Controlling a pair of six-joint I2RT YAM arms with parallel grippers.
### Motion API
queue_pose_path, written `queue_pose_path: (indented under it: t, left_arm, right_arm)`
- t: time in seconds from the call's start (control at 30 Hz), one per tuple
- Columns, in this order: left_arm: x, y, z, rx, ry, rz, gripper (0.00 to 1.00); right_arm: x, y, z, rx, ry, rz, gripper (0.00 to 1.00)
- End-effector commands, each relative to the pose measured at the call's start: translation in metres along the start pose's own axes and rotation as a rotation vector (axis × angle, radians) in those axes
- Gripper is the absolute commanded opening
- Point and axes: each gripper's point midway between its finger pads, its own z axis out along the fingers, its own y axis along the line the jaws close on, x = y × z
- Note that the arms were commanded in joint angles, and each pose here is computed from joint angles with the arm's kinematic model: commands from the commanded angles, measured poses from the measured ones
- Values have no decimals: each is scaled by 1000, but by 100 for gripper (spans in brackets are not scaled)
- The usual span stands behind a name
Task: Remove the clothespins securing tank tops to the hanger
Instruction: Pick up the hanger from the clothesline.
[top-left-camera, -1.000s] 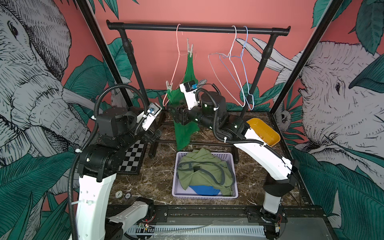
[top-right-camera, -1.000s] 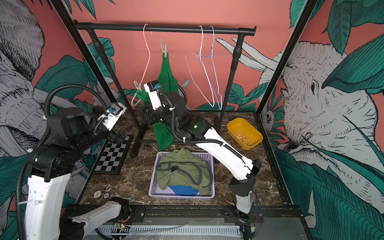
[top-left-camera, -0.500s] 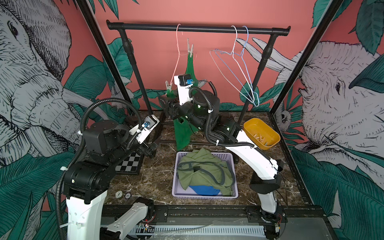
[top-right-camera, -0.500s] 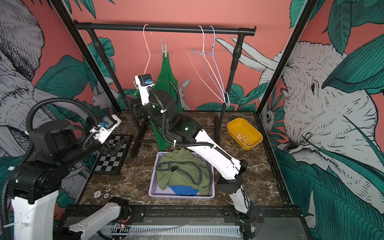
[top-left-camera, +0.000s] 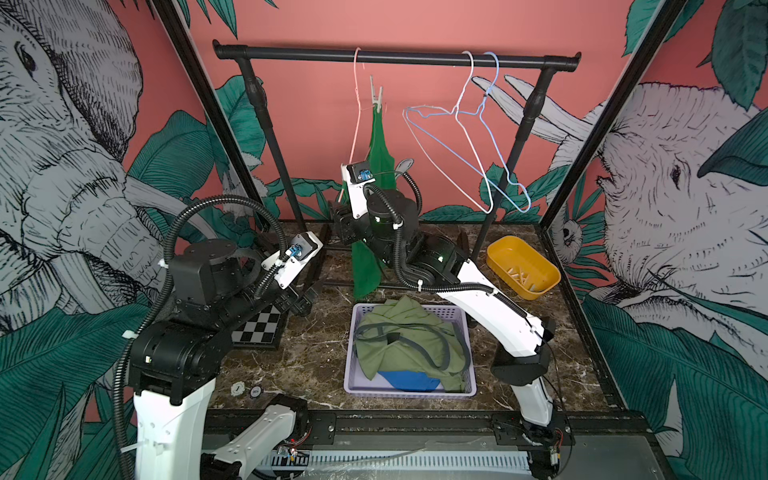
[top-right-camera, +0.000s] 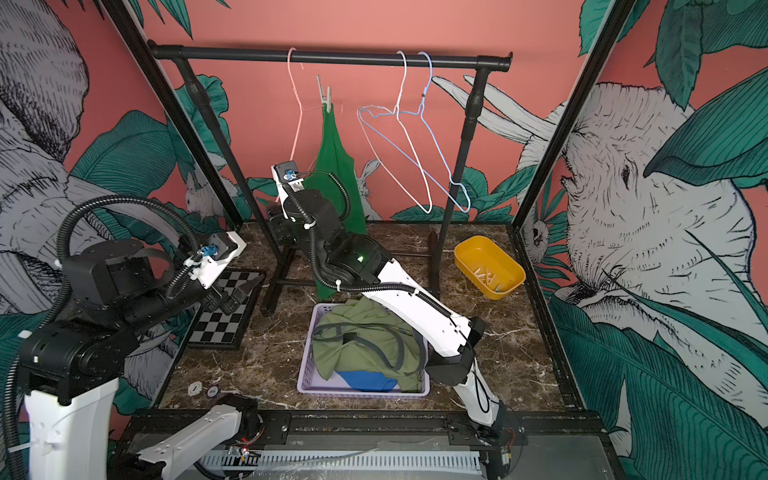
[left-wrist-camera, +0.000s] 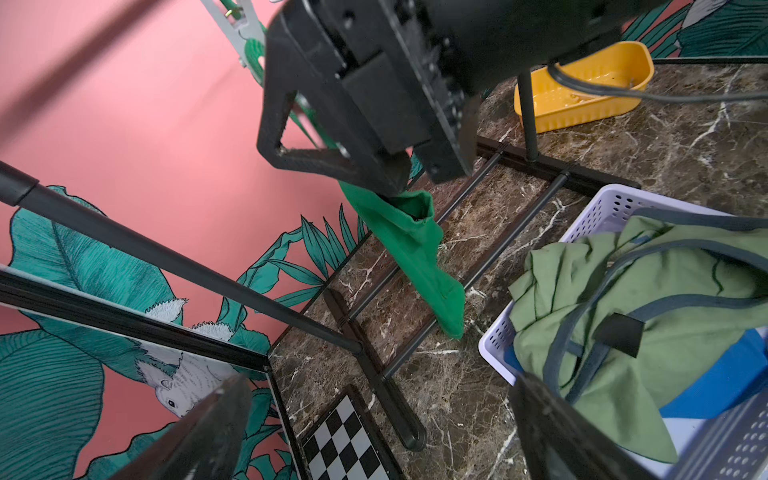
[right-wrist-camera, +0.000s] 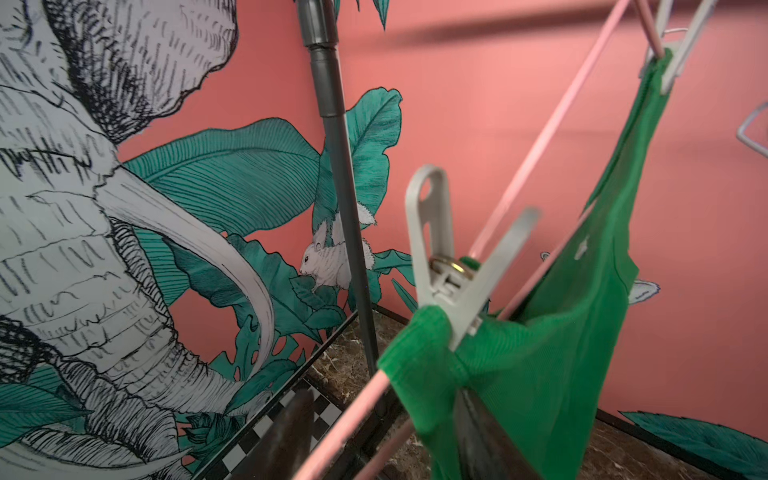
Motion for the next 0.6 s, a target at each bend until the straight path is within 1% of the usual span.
queue_pose_path:
  t: [0.0, 0.17, 0.27, 0.33, 0.4, 0.57]
  left_arm:
    - [-5, -2, -2, 16, -20, 0, 99]
    - [-8, -1, -3, 16, -28, 2, 99]
    - [-10, -2, -2, 28, -34, 0, 99]
    - [-10, -3, -1, 36, -37, -3, 99]
    - [-11, -4, 0, 45, -39, -3, 99]
    - [-11, -6, 3, 59, -40, -6, 99]
  right_arm:
    - [-24, -29, -23, 79, -27, -9, 51]
    - [-25, -53, -33, 108, 10, -46, 50]
    - [-25, -72, -38, 131, 39, -45, 52]
    - [-25, -80, -41, 128, 53, -41, 52]
    - [-26, -89, -44, 124, 65, -31, 49]
    - [-22, -91, -44, 44, 105, 3, 47]
